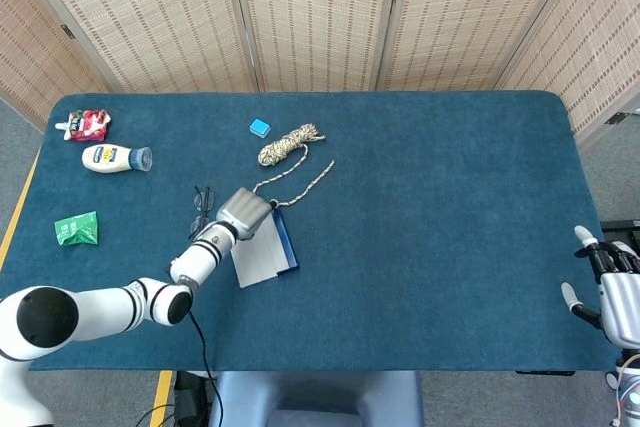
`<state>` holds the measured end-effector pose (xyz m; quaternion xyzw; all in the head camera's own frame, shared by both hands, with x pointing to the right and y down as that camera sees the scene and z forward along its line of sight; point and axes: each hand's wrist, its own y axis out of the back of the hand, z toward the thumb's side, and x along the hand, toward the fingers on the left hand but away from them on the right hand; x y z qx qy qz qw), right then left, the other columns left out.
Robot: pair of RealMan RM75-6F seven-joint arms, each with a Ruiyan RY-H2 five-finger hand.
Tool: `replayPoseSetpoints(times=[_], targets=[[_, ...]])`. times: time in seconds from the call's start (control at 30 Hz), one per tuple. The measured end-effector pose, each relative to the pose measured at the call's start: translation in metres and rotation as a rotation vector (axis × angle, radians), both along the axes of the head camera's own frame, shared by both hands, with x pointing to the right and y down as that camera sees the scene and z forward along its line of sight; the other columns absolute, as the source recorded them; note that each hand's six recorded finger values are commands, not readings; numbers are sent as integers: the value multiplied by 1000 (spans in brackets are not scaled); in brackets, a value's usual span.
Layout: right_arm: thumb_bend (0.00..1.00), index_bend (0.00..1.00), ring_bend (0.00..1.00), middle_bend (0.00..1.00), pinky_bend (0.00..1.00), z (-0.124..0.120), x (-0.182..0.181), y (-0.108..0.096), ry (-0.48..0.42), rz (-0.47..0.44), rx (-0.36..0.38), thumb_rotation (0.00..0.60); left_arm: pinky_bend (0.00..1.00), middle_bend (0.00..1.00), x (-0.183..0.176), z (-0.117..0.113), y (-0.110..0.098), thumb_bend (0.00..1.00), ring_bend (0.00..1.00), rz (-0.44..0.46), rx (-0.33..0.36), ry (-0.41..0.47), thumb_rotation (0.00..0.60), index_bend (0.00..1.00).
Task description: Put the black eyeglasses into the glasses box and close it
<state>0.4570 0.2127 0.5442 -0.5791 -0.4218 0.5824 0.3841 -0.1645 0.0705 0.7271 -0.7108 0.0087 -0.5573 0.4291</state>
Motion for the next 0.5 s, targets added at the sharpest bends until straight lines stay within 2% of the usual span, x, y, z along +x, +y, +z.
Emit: replayPoseSetpoints(times=[0.17,0.27,0.37,0.5], targets=[[331,95,248,354,235,0,-1,-1,-3,-2,0,600,844,1000,-5,-28,29,785,1000,66,-14,103,600,226],[331,96,252,354,235,-1,-2,-1,-4,-6,4,600,844,1000,-19,-42,41,785,1000,63,-14,140,600,226],[331,96,254,354,235,-1,-3,-1,-5,-8,4,600,844,1000,-31,-48,51,785,1000,79,-17,141,600,226],[331,96,254,354,235,1,-3,0,-9,-7,-2,600,844,1000,-35,-44,65,785,1000,122,-38,116,600,228]])
